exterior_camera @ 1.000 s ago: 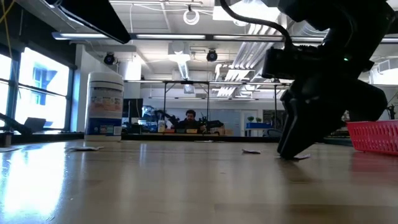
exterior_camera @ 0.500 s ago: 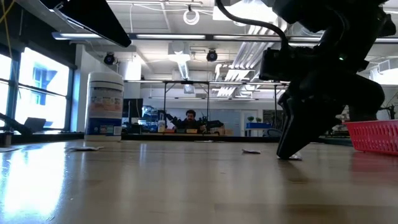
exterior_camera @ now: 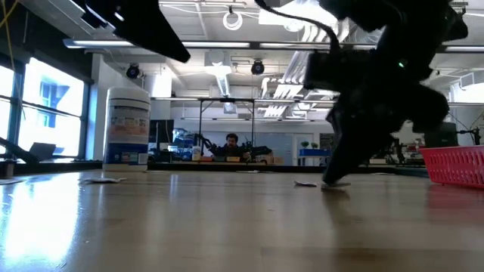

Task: Pick & Place First Aid Supplies
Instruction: Put the ointment pack into the left red bin

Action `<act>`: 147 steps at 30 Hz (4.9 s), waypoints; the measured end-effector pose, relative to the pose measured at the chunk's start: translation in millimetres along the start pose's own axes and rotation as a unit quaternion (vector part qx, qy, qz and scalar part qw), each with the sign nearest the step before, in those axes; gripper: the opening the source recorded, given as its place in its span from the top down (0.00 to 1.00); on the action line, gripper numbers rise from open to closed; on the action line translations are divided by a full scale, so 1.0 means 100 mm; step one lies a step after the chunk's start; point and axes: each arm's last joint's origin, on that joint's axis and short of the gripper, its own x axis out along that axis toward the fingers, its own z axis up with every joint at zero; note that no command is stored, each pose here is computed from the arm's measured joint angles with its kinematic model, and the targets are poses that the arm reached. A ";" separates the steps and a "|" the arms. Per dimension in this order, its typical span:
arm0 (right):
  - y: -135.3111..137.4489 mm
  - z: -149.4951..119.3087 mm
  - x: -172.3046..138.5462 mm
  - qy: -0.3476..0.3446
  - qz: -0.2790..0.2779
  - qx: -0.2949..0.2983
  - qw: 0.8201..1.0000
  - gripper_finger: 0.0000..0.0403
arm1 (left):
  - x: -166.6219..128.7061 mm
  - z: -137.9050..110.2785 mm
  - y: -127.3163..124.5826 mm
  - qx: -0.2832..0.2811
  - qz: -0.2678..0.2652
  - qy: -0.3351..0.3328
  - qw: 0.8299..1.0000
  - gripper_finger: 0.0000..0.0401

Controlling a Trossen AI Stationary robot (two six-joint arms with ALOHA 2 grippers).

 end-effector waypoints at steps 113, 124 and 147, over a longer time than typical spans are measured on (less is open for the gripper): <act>-0.10 -0.12 0.43 -0.137 0.062 -0.028 0.988 0.74 | 1.09 -0.43 -0.79 0.097 -0.220 0.047 0.970 0.70; -0.08 -0.10 0.39 -0.145 0.063 -0.026 0.987 0.74 | 1.23 -0.42 -0.71 0.049 -0.234 0.085 0.967 0.76; 0.18 -0.09 -0.54 -0.219 0.027 -0.043 0.974 0.74 | 1.09 -0.23 -0.57 0.018 -0.210 0.073 0.975 1.00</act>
